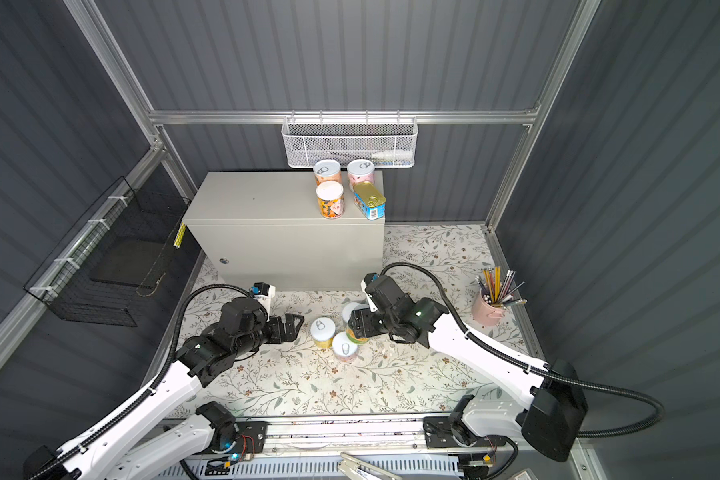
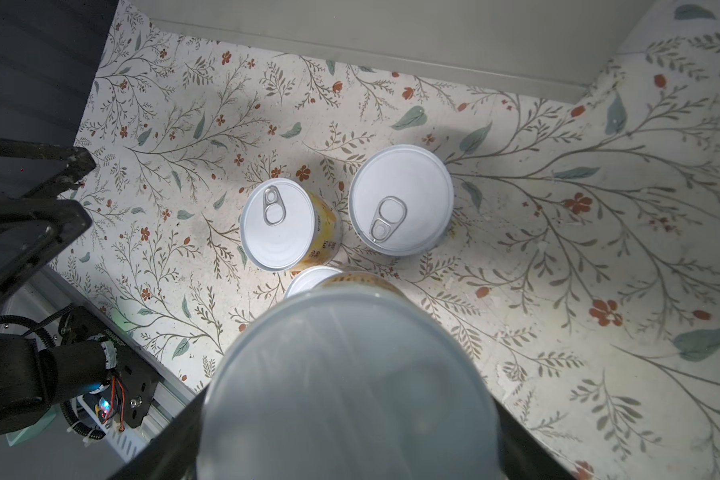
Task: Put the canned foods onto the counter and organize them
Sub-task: 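Lift the peach-print can with the right gripper toward the left gripper while it approaches, then close the left gripper around the peach-print can beside the right gripper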
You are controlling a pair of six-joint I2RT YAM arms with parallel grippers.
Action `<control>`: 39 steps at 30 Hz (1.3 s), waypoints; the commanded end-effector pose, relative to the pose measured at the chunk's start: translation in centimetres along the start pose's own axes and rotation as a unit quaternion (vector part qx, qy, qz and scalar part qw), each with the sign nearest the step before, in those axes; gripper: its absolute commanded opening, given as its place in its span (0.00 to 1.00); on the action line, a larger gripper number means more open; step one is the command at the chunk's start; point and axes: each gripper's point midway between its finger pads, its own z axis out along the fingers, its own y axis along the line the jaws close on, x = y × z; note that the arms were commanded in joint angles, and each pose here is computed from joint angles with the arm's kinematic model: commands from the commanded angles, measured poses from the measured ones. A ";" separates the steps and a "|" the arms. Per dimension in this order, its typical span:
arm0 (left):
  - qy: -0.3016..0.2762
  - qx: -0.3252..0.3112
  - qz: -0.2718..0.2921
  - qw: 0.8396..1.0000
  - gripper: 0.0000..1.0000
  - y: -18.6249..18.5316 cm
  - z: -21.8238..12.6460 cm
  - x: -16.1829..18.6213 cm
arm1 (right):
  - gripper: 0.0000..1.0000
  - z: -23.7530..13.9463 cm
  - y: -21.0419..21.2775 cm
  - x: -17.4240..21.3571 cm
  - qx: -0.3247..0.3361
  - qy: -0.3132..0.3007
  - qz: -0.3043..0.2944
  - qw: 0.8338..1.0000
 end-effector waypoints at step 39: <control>0.003 0.333 0.274 0.902 0.84 -17.9 1.4 3.1 | 0.63 -3.7 3.5 -0.5 -0.165 0.014 0.034 0.986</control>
